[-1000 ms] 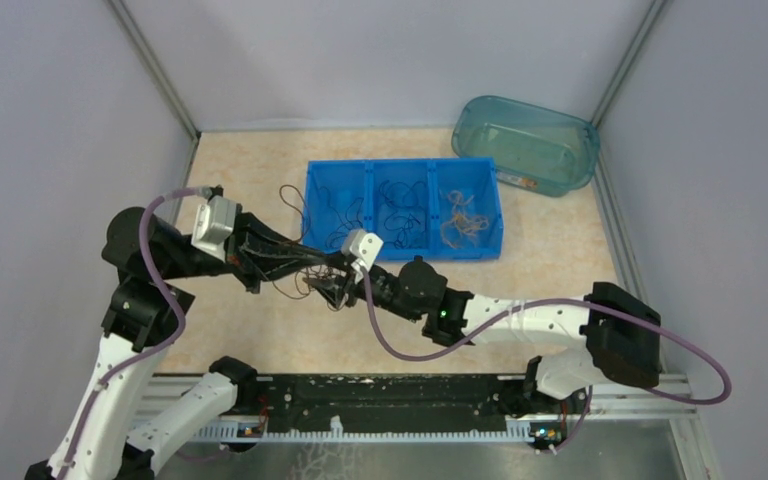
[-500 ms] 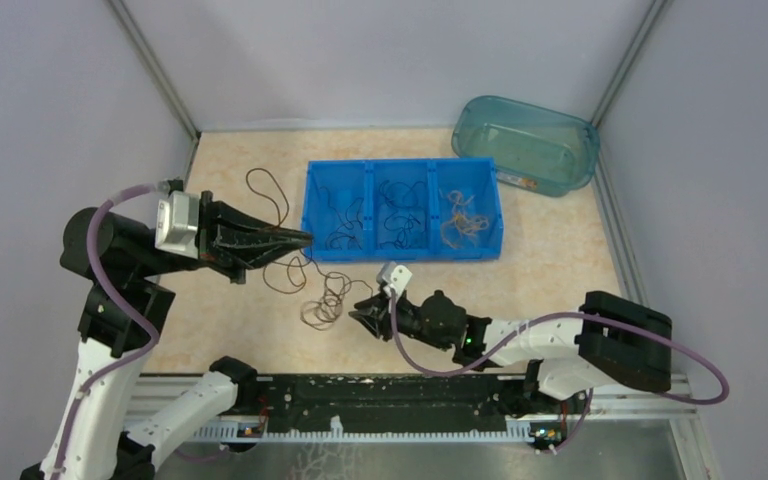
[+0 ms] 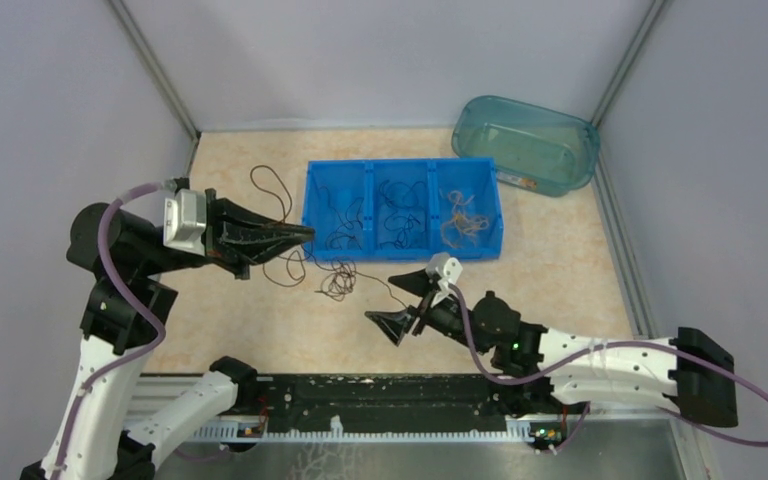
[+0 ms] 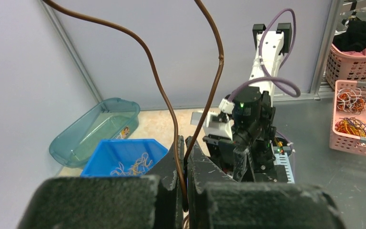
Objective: Untangle the cables
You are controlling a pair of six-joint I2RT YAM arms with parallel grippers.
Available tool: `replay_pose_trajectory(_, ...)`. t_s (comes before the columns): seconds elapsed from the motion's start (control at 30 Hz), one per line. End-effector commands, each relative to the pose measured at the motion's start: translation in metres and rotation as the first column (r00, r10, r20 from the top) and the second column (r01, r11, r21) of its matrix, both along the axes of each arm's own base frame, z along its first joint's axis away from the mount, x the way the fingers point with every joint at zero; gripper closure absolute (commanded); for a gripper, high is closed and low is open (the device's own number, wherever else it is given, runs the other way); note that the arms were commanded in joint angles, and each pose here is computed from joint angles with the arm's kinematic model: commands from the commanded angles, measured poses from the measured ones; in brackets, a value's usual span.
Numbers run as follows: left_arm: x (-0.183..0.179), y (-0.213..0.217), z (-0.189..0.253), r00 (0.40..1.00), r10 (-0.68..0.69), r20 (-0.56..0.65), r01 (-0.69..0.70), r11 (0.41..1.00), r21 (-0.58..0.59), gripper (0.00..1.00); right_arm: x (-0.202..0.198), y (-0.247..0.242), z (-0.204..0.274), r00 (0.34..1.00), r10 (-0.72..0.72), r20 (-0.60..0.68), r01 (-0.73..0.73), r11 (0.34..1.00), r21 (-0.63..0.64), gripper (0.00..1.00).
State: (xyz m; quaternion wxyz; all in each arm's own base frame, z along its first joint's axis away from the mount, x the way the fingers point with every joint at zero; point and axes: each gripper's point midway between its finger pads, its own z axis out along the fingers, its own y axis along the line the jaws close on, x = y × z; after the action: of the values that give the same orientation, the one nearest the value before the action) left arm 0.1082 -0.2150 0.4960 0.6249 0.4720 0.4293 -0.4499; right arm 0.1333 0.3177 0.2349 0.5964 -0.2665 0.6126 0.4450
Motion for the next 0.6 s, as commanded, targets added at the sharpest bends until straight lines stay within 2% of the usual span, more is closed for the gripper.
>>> replay_pose_trajectory(0.0,0.001,-0.002,-0.017,0.999,-0.016,-0.032,0.017,0.999,0.037,1.0,-0.015,-0.007,0.044,0.996,0.064,0.068,-0.068,0.995,0.07,0.05)
replay_pose_trajectory(0.07,0.0,-0.003,-0.024,0.998,-0.024,-0.052,0.026,0.999,0.043,1.0,-0.028,-0.007,0.077,0.984,0.124,0.128,-0.138,0.984,0.113,0.01)
replay_pose_trajectory(0.17,0.006,-0.002,-0.024,0.999,-0.001,-0.034,0.002,0.999,0.039,1.0,-0.048,0.009,0.092,0.954,0.256,0.158,-0.269,0.961,0.069,0.01)
replay_pose_trajectory(0.23,0.012,0.001,-0.012,0.998,0.053,0.028,-0.053,0.999,0.01,1.0,-0.046,0.016,0.076,0.957,0.264,0.122,-0.27,0.962,0.036,0.01)
replay_pose_trajectory(0.3,0.022,0.008,0.004,0.983,0.145,0.111,-0.141,0.989,-0.039,1.0,-0.038,0.013,0.049,0.974,0.209,0.081,-0.213,0.976,0.038,0.01)
replay_pose_trajectory(0.4,0.038,0.021,0.027,0.929,0.286,0.237,-0.271,0.958,-0.092,1.0,-0.025,0.005,-0.01,0.992,0.127,0.004,-0.127,0.992,-0.008,0.01)
replay_pose_trajectory(0.57,0.059,0.037,0.045,0.852,0.435,0.292,-0.417,0.9,-0.125,1.0,-0.017,-0.009,-0.052,0.997,0.057,-0.042,-0.059,0.997,-0.053,0.01)
